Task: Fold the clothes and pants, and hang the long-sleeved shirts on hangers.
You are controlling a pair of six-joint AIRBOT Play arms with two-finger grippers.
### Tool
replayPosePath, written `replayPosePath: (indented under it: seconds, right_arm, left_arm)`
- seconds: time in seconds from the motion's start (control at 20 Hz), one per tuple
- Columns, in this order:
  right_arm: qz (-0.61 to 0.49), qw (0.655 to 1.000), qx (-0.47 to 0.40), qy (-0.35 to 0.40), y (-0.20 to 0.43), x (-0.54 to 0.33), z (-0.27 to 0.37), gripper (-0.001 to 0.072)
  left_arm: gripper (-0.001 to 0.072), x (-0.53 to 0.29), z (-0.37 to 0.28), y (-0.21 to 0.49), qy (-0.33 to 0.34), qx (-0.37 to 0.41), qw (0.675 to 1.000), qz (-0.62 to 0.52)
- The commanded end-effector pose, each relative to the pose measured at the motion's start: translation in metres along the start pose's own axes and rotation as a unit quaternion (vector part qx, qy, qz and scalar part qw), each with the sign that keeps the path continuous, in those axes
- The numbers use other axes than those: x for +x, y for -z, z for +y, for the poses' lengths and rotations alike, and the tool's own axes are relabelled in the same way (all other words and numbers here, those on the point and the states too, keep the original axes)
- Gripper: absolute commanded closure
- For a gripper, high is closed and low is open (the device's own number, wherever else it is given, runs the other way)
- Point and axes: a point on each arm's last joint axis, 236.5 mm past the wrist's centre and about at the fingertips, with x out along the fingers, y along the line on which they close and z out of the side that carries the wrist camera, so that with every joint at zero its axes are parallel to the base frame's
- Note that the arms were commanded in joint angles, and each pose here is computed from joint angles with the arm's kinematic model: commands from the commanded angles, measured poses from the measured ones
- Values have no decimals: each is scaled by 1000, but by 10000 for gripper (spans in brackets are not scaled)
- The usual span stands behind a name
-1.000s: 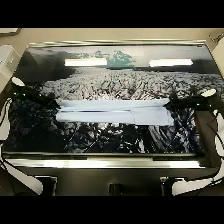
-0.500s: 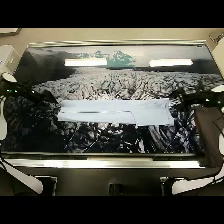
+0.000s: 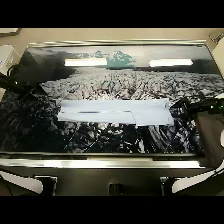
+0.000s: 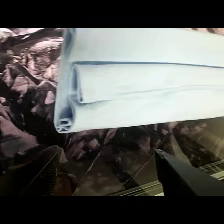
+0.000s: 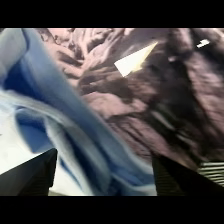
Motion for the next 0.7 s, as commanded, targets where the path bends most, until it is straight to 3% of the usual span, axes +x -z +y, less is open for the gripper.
replayPosePath:
  seconds: [0.0,0.15,0.2,0.25,0.35,0.4,0.55,0.6,0.65]
  right_arm:
    - [32,998,-31,-40,7,29,17,-2]
    - [52,996,-63,-39,19,48,34,5]
    - [59,995,-68,-38,23,51,38,58]
    - [64,995,-72,-37,26,54,41,179]
    - [75,994,-72,-45,34,55,51,525]
    - [79,992,-76,-56,39,51,60,641]
    - [56,992,-94,-65,44,28,86,669]
    - [47,992,-97,-65,48,19,96,669]
    - [40,992,-104,-65,53,11,108,669]
  left_arm:
    - [34,-9,-36,8,-5,41,999,-12]
    - [34,1,-66,17,-4,77,997,0]
    - [34,6,-75,20,-3,87,996,6]
    - [34,13,-84,23,-3,99,995,13]
    - [43,25,-104,27,-1,125,992,20]
    - [43,32,-116,29,0,144,989,21]
    - [51,55,-153,29,7,198,980,6]
    - [116,64,-167,26,10,211,977,-5]
    - [282,74,-184,22,15,225,974,-22]
